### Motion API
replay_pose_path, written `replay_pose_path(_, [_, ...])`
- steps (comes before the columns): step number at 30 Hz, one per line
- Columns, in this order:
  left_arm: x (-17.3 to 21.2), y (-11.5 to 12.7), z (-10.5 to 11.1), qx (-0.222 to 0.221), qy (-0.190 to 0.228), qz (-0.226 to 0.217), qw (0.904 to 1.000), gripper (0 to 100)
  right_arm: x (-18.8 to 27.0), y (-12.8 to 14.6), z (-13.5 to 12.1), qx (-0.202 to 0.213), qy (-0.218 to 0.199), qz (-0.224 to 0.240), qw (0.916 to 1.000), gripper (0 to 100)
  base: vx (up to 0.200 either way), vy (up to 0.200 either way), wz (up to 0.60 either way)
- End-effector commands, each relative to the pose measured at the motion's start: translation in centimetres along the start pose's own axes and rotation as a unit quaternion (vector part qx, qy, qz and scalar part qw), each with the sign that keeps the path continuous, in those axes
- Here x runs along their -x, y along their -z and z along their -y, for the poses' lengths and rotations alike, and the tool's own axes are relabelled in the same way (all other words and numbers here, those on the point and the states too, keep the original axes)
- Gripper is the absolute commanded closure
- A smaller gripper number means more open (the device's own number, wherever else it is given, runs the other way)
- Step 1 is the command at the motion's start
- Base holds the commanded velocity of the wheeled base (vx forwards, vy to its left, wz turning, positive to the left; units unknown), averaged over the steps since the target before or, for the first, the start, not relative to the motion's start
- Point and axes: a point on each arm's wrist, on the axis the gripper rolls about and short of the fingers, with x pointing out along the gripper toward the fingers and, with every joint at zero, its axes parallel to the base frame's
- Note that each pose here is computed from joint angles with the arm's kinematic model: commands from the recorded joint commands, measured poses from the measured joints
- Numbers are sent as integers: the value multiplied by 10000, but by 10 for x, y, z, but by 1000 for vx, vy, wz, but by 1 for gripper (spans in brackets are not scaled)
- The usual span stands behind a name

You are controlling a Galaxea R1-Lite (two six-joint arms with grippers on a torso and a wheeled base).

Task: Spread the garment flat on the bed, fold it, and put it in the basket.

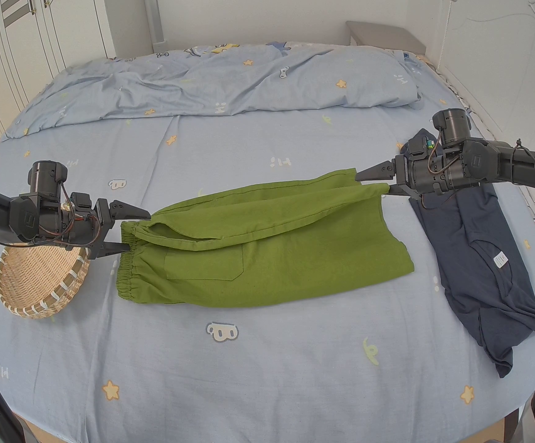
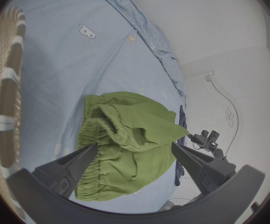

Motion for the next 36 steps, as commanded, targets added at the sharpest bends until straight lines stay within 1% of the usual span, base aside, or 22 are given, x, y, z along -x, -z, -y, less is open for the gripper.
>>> replay_pose_path(1, [-3, 6, 21, 22, 175, -73, 9998, 0, -2, 2, 2, -35, -1, -38, 10000, 0, 0, 0, 0])
replay_pose_path(5, [-8, 6, 25, 41, 221, -101, 9997, 0, -4, 3, 2, -46, -11, -61, 10000, 0, 0, 0, 0])
replay_pose_path(7, [-14, 1, 22, 5, 263, -21, 9997, 0, -5, 4, 3, -63, -9, -72, 10000, 0, 0, 0, 0])
replay_pose_path(11, [-23, -12, 18, 156, 349, 220, 9990, 0, -10, 6, 4, -69, -26, -112, 9999, 0, 0, 0, 0])
replay_pose_path(13, [-30, -22, 12, 197, 448, 460, 9977, 0, -11, 5, 4, -79, -34, -104, 9999, 0, 0, 0, 0])
replay_pose_path(14, [-31, -23, 11, 202, 455, 469, 9977, 0, -11, 5, 4, -79, -34, -104, 9999, 0, 0, 0, 0])
replay_pose_path(15, [-35, -28, 9, 293, 585, 621, 9959, 0, -11, 5, 3, -83, -39, -108, 9999, 0, 0, 0, 0])
replay_pose_path(16, [-35, -28, 9, 293, 585, 621, 9959, 0, -11, 5, 3, -83, -39, -108, 9999, 0, 0, 0, 0])
replay_pose_path(17, [-37, -31, 13, 318, 736, 747, 9940, 0, -13, 5, 3, -71, -51, -111, 9999, 0, 0, 0, 0])
replay_pose_path(18, [-37, -33, 13, 320, 771, 826, 9931, 0, -13, 6, 2, -80, -55, -121, 9999, 0, 0, 0, 0])
replay_pose_path(21, [-44, -39, 6, 304, 758, 1041, 9912, 0, -13, 6, 3, -93, -40, -127, 9999, 0, 0, 0, 0])
replay_pose_path(26, [-54, -44, -3, 352, 713, 1085, 9909, 0, -13, 10, 6, -158, -11, -178, 9997, 0, 0, 0, 0])
replay_pose_path(32, [-51, -52, 0, 298, 563, 1408, 9880, 0, -8, 15, 8, -227, 30, -226, 9995, 0, 0, 0, 0])
replay_pose_path(34, [-51, -52, 0, 306, 564, 1407, 9880, 0, -7, 15, 7, -227, 30, -226, 9995, 0, 0, 0, 0])
replay_pose_path(36, [-51, -47, 3, 306, 571, 1344, 9888, 0, 2, 16, 5, -197, 49, -132, 9997, 0, 0, 0, 0])
